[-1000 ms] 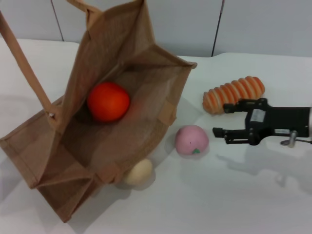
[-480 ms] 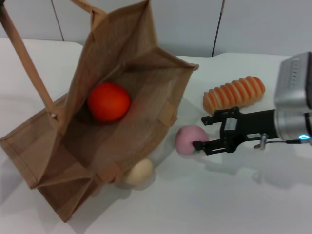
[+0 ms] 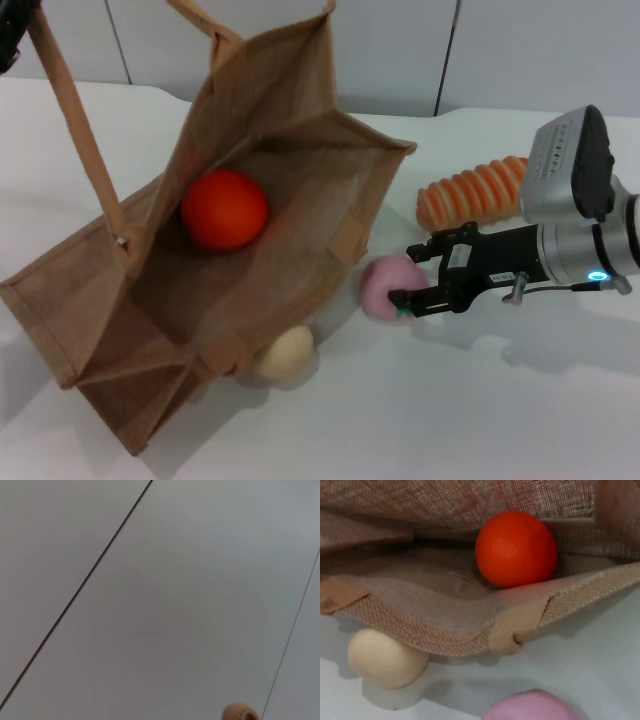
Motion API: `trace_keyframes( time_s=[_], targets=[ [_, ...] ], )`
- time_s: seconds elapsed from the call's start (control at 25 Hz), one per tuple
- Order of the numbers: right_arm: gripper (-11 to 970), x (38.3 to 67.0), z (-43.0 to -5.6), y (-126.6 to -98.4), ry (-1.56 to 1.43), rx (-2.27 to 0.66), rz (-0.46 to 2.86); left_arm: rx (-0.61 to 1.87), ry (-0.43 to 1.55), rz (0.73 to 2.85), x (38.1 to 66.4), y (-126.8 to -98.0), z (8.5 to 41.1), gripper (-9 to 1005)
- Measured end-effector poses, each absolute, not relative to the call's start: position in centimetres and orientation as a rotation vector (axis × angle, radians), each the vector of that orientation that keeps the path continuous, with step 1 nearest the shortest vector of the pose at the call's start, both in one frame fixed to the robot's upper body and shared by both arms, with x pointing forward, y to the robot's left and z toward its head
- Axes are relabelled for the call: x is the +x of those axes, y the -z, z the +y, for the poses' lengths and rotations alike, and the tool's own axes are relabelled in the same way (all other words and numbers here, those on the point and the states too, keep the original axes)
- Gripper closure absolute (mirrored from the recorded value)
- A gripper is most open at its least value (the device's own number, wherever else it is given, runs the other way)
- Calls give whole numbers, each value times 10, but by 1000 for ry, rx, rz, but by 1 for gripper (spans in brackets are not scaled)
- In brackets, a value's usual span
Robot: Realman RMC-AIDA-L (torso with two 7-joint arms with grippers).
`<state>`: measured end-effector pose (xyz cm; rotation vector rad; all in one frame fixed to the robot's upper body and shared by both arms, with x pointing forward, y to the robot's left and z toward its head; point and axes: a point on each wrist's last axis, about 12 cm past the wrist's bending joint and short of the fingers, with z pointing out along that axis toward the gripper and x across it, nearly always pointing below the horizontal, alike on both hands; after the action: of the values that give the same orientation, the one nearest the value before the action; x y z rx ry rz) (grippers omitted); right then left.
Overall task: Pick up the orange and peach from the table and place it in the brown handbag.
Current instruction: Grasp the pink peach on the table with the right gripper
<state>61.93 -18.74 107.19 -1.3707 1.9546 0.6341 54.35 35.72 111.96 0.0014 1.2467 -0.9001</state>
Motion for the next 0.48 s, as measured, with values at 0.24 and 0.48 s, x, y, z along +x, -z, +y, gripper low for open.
trace_keyframes(
  time_s=[0.24,0.48],
  targets=[
    [237,617,-187,-1072,-655,-1366,1960,0,898,1249,543,-1119,358,884],
    [357,615,-189,-1073,-683,-1381,1944,1,899,1248,543,-1119,358,885]
  ],
)
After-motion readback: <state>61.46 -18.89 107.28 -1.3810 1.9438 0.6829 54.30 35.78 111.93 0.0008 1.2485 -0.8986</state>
